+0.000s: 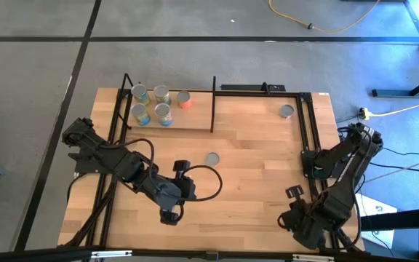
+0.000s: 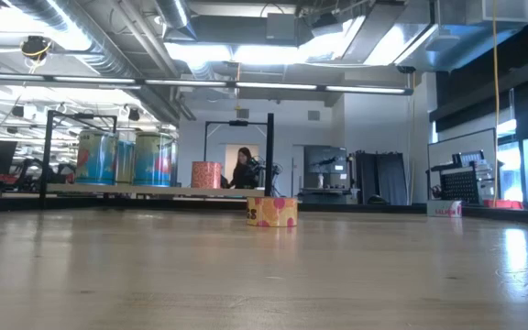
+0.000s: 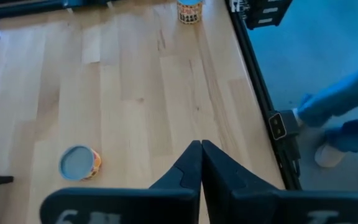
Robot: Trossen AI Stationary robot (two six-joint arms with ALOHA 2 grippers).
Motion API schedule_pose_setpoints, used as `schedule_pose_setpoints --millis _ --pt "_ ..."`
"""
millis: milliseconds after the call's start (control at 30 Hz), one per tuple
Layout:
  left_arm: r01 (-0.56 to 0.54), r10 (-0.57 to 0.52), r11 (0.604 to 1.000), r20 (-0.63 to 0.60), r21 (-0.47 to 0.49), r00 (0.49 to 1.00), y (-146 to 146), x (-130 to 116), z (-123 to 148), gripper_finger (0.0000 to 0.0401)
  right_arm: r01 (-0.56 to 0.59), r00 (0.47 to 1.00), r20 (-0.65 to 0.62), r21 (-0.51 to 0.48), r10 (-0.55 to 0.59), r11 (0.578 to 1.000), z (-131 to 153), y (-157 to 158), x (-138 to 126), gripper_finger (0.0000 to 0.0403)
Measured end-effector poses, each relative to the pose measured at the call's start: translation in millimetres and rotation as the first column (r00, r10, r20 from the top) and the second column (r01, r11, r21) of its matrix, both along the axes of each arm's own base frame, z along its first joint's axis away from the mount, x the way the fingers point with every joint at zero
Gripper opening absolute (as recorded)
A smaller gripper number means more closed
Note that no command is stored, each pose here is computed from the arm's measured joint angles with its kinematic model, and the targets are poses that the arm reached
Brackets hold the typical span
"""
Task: Pick and place cans onto a shelf
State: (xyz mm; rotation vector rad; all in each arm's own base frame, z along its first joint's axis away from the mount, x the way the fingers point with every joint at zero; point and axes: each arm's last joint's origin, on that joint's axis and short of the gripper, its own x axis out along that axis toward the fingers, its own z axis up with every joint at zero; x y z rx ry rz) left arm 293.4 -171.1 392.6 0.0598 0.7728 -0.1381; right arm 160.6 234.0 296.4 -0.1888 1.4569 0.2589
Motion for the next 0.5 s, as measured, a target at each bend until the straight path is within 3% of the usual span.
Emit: schedule_pose_setpoints --millis 333,500 --pt "0.022 -0.023 0.999 0.010 0.023 1.000 -9.0 -5.5 -0.1 0.0000 -0.113 0.994 0.000 0.008 0.113 0.994 7.4 4.3 -21.4 0.0103" --pt "-0.036 0.035 0.999 0.029 0.032 0.999 -7.6 -4.9 0.3 0.0000 -0.138 0.989 0.044 -0.003 0.138 0.990 23.2 -5.8 -41.4 0.0103"
